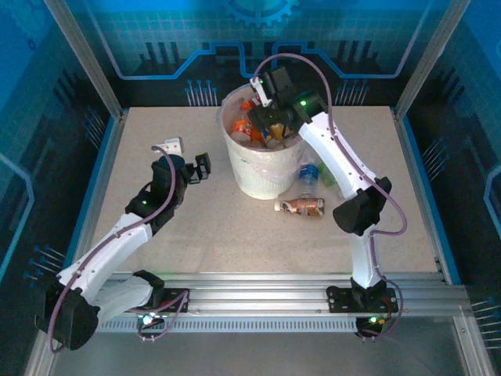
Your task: Put the plastic bottles in the bin
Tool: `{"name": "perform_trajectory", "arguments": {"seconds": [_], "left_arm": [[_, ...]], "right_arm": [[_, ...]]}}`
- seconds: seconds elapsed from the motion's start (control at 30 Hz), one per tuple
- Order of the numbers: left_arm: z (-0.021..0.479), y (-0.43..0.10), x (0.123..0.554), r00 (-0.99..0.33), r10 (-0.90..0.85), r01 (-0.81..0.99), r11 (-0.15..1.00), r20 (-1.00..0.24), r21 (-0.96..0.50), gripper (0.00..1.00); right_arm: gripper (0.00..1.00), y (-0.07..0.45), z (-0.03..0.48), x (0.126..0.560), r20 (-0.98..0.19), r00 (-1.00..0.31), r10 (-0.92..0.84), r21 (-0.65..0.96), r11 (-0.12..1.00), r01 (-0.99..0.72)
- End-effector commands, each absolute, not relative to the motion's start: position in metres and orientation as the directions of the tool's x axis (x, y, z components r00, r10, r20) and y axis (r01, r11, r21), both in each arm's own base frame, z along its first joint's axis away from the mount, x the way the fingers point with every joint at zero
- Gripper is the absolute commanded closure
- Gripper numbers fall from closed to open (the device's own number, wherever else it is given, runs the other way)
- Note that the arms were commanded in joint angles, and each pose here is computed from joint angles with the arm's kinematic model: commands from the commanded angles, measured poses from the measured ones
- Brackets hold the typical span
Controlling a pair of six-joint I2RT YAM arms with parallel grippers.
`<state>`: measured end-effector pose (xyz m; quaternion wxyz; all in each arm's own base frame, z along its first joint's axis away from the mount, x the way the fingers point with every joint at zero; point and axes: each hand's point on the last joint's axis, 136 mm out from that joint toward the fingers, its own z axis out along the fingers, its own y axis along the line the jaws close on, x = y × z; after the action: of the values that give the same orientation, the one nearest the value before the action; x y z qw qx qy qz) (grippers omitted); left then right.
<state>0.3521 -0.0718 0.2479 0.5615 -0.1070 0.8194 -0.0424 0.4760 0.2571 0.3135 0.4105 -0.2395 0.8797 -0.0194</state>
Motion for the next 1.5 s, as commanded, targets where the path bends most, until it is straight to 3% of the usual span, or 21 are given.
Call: {"name": "perform_trajectory", "arguments": {"seconds": [0.0, 0.47, 0.77, 1.07, 1.47], "left_arm": [[0.25, -0.069, 0.353, -0.345, -0.242, -0.14, 0.969, -0.907, -0.205, 0.01], [0.252, -0.066, 0.352, -0.342, -0.259, -0.155, 0.964, -0.903, -0.218, 0.01], [0.255, -0.061, 0.35, -0.327, -0.279, -0.174, 0.957, -0.903, -0.232, 0.01], [0.261, -0.058, 0.346, -0.277, -0.315, -0.175, 0.945, -0.908, -0.275, 0.01], [0.257, -0.059, 0.346, -0.267, -0.317, -0.165, 0.945, -0.91, -0.281, 0.01]], "right_arm": [[0.13, 0.253, 0.324, 0.479, -0.722, -0.534, -0.44, -0.246, 0.885, -0.396], [0.0, 0.238, 0.394, 0.451, -0.8, -0.431, -0.417, -0.251, 0.885, -0.392], [0.0, 0.173, 0.409, 0.414, -0.846, -0.478, -0.235, -0.101, 0.952, -0.289], [0.0, 0.076, 0.341, 0.378, -0.787, -0.617, -0.001, 0.064, 0.995, -0.082], [0.0, 0.03, 0.205, 0.368, -0.592, -0.8, 0.1, 0.124, 0.992, 0.032]]}}
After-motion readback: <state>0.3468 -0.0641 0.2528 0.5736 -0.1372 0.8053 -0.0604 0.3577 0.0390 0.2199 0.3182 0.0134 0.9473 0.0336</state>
